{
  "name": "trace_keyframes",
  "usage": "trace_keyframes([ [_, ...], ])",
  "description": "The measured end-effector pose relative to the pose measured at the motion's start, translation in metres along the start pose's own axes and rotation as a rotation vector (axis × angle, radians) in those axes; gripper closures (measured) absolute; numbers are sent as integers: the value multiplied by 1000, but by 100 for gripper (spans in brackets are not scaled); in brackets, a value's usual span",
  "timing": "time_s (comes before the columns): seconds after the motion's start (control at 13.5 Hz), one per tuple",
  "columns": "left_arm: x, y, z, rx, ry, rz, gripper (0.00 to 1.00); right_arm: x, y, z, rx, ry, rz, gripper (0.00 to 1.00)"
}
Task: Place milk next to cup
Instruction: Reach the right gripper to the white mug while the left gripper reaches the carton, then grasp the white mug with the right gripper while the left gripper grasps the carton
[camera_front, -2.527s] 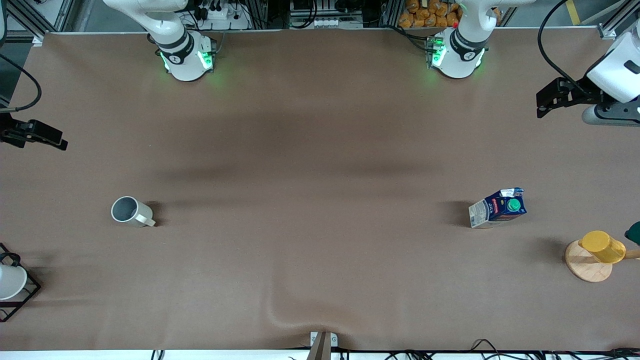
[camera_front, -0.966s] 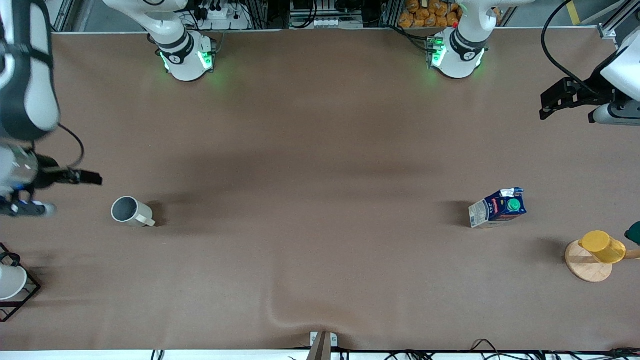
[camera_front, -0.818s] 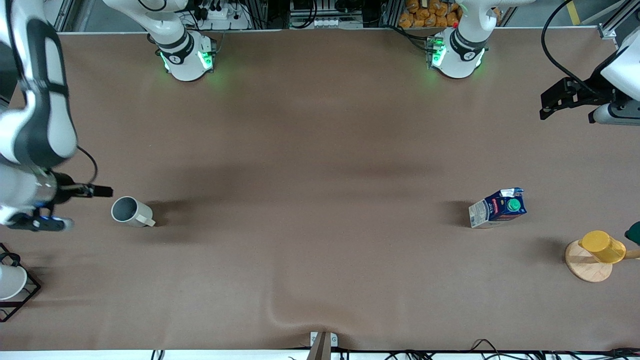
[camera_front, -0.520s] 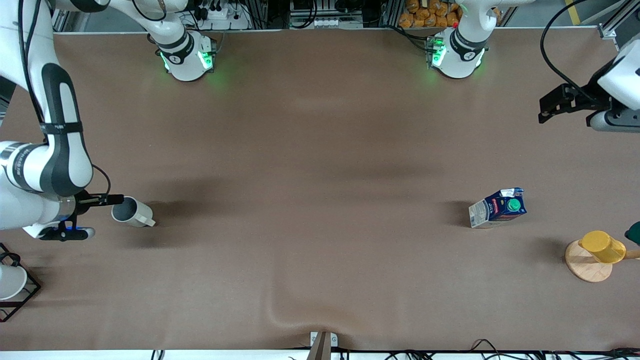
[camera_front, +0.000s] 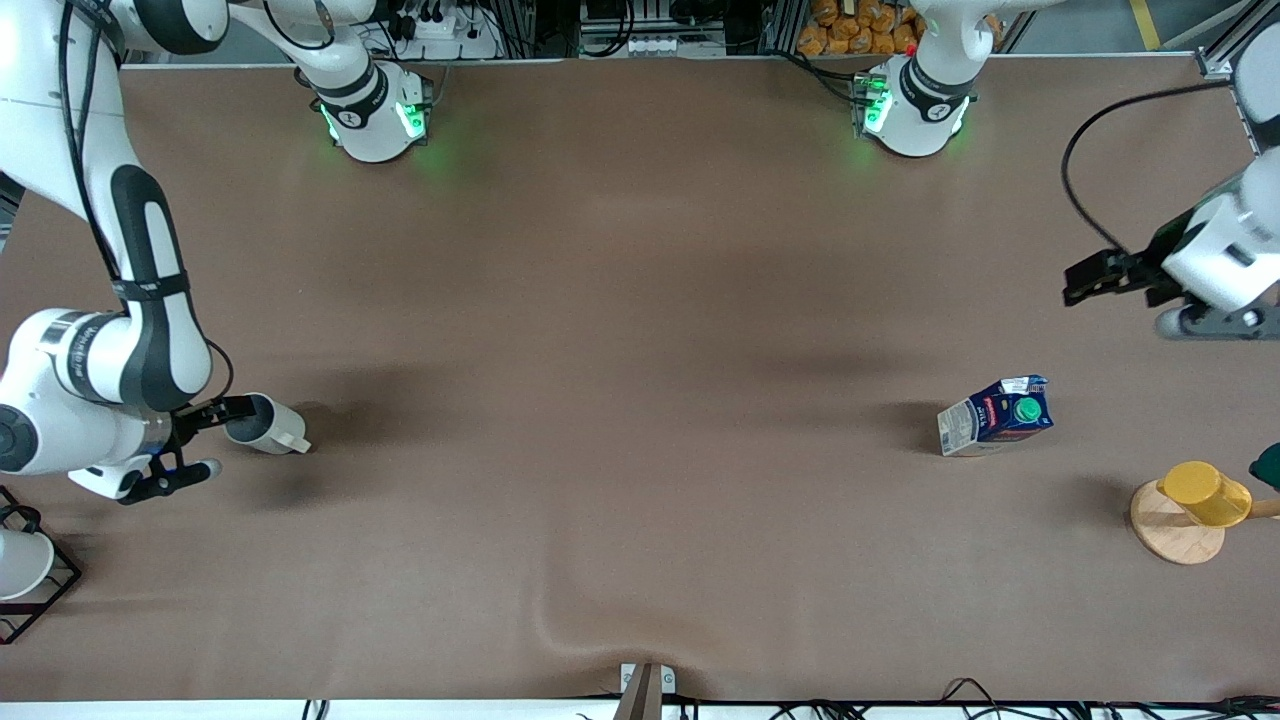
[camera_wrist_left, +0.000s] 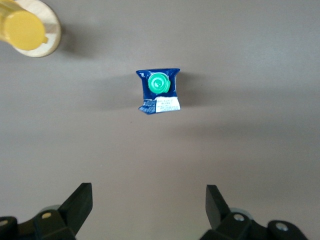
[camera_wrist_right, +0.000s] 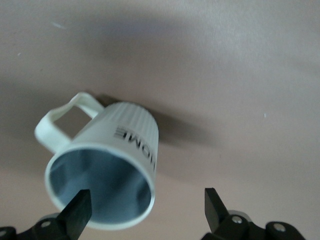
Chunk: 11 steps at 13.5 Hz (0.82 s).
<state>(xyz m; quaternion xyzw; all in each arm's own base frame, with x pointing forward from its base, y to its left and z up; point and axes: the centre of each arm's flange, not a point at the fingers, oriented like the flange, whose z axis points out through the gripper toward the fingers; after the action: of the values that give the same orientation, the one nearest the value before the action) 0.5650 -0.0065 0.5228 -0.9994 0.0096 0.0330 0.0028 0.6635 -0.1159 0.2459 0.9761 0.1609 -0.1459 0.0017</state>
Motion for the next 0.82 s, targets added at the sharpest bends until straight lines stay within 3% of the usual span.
trace_keyframes([
  [0.07,3,3,20,-1,-3,4,0,4,1,10,-4,5,-4,0],
  [0.15,6,5,39,-2,-10,4,0,6,2,19,-2,-1,-5,9],
  [0.67,54,4,123,3,13,-37,0,9,4,26,0,-3,-1,90],
  [0.82,63,4,138,-2,27,-38,0,11,5,20,-5,10,-1,94],
])
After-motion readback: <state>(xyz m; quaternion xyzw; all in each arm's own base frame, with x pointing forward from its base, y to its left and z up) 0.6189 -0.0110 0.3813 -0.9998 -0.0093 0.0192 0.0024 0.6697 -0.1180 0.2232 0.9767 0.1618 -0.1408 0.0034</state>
